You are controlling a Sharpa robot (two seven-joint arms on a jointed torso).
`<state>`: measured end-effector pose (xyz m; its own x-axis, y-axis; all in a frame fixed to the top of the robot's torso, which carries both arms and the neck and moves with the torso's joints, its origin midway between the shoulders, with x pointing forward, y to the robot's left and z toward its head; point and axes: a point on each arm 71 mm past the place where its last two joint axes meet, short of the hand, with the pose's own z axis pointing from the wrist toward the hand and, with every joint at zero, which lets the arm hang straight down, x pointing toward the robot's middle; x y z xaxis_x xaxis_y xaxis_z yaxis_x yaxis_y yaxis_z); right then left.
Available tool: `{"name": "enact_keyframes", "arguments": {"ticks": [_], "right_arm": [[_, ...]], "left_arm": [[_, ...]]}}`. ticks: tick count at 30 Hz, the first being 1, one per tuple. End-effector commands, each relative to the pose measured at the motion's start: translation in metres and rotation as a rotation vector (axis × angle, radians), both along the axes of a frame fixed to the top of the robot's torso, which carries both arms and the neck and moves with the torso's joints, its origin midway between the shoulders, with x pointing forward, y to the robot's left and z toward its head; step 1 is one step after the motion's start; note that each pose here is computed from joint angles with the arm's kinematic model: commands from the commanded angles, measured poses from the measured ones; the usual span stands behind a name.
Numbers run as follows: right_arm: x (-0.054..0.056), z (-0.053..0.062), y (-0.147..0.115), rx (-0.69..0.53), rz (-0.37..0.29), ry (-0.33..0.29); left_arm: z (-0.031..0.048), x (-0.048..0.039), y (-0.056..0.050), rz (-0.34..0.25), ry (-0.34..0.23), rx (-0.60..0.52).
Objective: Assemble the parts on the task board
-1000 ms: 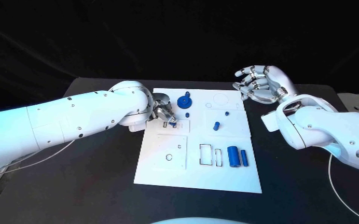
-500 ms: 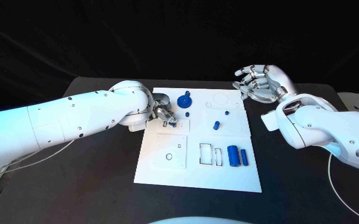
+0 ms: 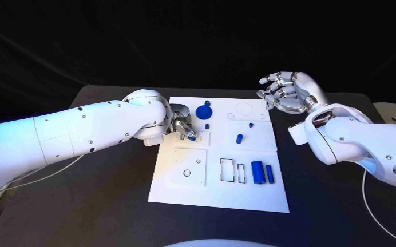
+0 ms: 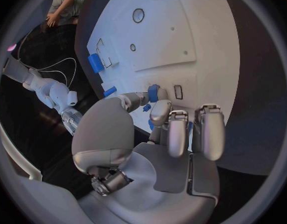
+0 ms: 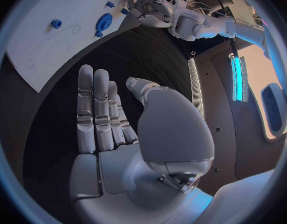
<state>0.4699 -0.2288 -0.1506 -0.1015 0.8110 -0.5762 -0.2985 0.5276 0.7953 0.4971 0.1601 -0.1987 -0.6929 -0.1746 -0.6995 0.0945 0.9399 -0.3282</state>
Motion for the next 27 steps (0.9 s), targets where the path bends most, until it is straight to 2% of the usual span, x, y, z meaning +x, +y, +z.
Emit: {"name": "enact_keyframes", "arguments": {"ticks": [1,13,20,27], "right_arm": [[-0.0005,0.0004,0.0012,-0.001,0.01,-0.007],[-0.0005,0.0002,0.0004,-0.001,0.008,-0.006],[-0.0004,0.0001,0.0007,-0.001,0.009,-0.007],[-0.0005,0.0,0.0,0.0,0.007,-0.007]], "left_arm": [[-0.0026,-0.0014,-0.0023,-0.015,0.005,0.007],[-0.0047,-0.0034,-0.0035,-0.025,0.012,0.012],[-0.004,-0.0033,-0.0035,-0.01,-0.015,-0.003],[-0.002,-0.0073,-0.0045,0.015,-0.036,-0.051]]}}
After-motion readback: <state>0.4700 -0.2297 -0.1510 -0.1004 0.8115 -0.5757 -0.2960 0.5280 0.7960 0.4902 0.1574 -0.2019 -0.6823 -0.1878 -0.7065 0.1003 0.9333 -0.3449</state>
